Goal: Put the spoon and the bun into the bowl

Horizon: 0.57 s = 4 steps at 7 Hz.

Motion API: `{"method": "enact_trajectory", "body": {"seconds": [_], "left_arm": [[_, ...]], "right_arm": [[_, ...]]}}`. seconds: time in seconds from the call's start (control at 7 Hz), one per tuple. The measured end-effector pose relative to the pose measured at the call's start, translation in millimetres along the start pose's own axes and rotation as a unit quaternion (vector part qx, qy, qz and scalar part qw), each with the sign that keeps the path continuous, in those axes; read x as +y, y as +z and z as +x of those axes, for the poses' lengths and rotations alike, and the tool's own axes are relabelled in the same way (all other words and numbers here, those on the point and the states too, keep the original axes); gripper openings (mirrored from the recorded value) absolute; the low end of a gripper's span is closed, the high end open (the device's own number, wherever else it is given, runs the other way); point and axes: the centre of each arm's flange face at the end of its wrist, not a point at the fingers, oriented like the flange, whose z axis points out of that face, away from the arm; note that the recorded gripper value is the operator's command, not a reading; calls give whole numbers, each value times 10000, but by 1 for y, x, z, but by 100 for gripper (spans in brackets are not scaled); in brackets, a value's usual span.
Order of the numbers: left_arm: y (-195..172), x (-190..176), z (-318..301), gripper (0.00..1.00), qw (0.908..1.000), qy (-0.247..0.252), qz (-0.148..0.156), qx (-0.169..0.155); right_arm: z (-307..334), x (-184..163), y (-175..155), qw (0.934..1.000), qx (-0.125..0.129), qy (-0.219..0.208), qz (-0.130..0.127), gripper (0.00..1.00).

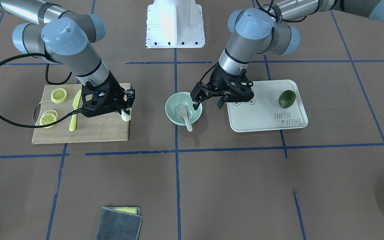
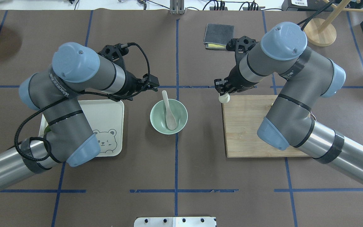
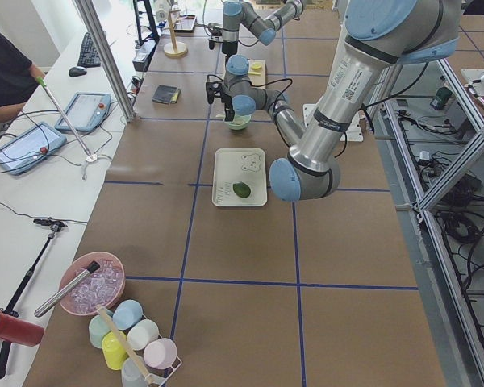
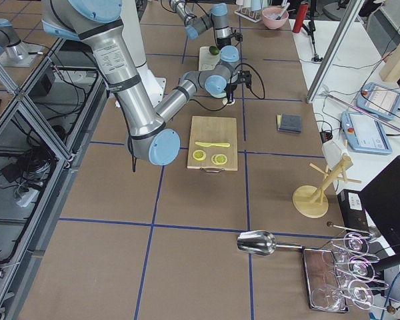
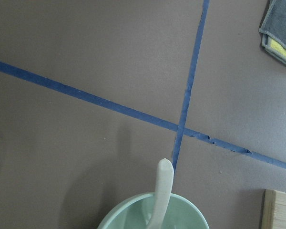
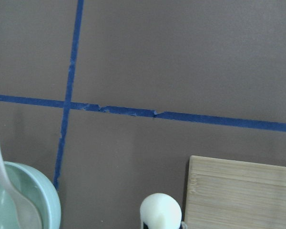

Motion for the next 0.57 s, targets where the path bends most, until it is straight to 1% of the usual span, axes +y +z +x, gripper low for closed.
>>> {"method": "enact_trajectory", "body": {"seconds": [0.29, 0.57], "left_arm": [[-39, -42, -39, 100, 9963, 643, 222, -531], [-76, -84, -85, 100, 9865, 1157, 384, -1092]], "right_arm": [[-50, 10, 1, 9997, -197, -156, 51, 0], [-104, 23, 20, 9995, -238, -182, 123, 0]]}}
